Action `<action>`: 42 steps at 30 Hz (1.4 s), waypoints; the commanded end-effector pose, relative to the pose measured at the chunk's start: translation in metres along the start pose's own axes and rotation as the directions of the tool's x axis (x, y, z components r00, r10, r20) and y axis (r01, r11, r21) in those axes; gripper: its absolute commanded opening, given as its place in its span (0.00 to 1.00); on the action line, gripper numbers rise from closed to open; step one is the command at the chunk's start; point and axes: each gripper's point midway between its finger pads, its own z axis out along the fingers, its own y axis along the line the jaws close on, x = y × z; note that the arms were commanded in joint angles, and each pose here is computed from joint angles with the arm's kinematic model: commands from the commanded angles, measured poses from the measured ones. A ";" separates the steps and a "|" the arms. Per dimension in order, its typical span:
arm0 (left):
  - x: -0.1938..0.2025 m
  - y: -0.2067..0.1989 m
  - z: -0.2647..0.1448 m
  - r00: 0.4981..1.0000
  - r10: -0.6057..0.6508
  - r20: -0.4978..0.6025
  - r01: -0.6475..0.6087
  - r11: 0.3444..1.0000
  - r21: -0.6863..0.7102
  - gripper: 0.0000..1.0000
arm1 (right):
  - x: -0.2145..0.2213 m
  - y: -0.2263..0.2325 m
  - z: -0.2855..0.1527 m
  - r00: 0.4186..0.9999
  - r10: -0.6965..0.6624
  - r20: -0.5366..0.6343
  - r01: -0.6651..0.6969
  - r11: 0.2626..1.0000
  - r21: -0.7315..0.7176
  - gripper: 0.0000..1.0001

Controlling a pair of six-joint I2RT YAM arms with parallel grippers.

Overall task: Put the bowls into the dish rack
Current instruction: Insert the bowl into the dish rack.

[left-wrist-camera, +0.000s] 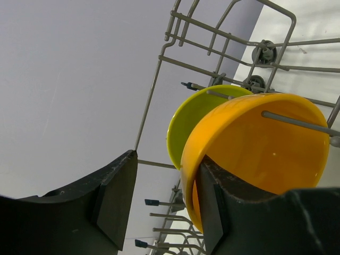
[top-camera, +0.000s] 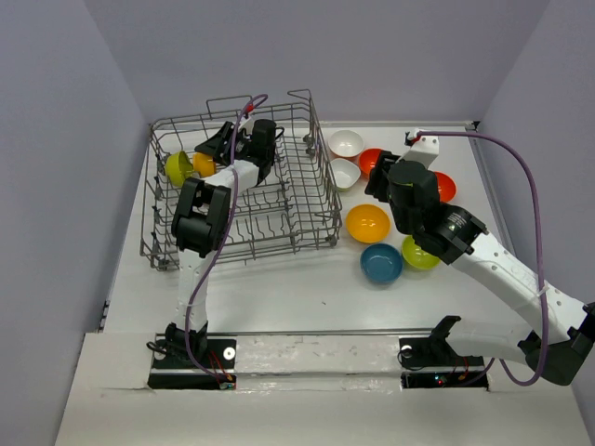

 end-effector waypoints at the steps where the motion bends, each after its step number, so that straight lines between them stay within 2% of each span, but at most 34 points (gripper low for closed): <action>1: -0.002 0.008 -0.002 0.999 -0.052 -0.009 0.052 0.998 -0.018 0.59 | -0.016 0.003 -0.005 0.997 0.060 0.051 -0.059 0.998 -0.020 0.58; 16: 0.000 0.004 -0.003 1.000 -0.027 -0.009 0.027 0.999 -0.017 0.63 | -0.016 0.003 -0.005 0.997 0.057 0.050 -0.056 0.998 -0.022 0.58; 31: 0.004 -0.004 -0.003 1.000 0.014 -0.008 -0.014 1.000 -0.014 0.72 | -0.018 0.003 -0.006 0.997 0.061 0.056 -0.060 0.998 -0.023 0.60; 42: 0.005 -0.004 -0.006 1.000 0.022 -0.007 -0.022 1.000 -0.015 0.72 | -0.017 0.003 -0.006 0.997 0.061 0.054 -0.060 0.998 -0.024 0.60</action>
